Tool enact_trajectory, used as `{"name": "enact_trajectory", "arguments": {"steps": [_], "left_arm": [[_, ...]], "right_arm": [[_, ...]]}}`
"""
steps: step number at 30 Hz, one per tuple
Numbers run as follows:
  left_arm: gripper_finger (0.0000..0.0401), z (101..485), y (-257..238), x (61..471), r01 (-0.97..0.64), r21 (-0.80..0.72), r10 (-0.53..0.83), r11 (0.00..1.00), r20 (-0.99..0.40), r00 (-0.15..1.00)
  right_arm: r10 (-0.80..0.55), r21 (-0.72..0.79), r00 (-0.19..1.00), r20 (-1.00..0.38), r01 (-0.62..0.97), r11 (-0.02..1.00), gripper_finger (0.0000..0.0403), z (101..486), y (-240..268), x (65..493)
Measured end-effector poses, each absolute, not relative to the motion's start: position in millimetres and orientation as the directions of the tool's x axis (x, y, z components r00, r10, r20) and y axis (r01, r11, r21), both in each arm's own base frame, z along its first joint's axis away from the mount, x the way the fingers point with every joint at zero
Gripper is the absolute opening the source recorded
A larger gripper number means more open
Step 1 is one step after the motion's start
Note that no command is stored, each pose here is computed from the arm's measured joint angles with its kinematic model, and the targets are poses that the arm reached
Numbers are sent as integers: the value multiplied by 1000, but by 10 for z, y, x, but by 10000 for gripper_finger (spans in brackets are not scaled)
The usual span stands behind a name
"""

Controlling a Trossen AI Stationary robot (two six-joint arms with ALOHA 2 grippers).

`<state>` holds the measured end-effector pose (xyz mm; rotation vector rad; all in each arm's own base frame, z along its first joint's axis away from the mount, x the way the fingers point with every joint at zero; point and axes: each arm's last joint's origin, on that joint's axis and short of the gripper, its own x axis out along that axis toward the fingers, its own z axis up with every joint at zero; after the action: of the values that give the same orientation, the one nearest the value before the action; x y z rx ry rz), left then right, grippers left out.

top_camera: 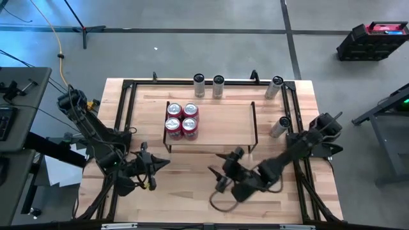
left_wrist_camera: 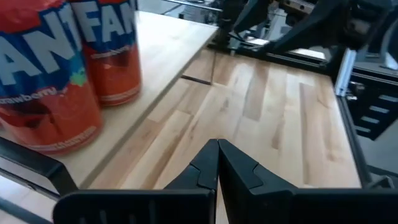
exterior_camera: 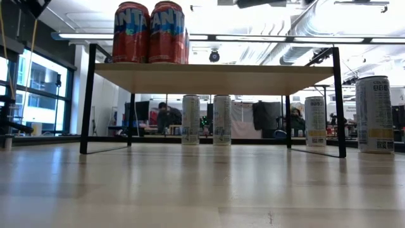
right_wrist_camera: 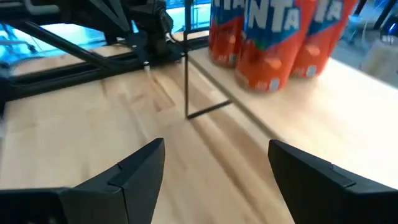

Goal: Place canned beverage on shelf
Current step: Put the white yellow soda can on the shelf

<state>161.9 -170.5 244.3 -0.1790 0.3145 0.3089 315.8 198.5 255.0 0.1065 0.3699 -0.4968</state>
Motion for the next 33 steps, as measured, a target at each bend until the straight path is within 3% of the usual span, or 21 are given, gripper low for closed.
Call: {"name": "enact_trajectory", "arguments": {"steps": [8, 14, 22, 28, 33], "left_arm": [[0, 2354, -1824, 1634, -299, -120, 244, 947, -337, 909], [0, 2181, -1946, 1722, -300, -96, 251, 949, -346, 904], [0, 1937, -2092, 1826, -291, -76, 245, 954, -365, 898], [0, 1816, -2146, 1862, -285, -58, 243, 957, -380, 893], [0, 1776, -2159, 1877, -287, -51, 247, 956, -383, 890]], "right_arm": [[-376, 200, 798, -471, 511, 836, 273, 2797, 2115, 2477], [-324, 291, 708, -627, 599, 746, 273, 3085, 1859, 1964], [-334, 177, 426, -841, 800, 574, 273, 3416, 1220, 1448], [-298, 238, 431, -852, 825, 513, 273, 3587, 828, 1350], [-313, 177, 368, -876, 848, 500, 273, 3568, 532, 1355]]}}
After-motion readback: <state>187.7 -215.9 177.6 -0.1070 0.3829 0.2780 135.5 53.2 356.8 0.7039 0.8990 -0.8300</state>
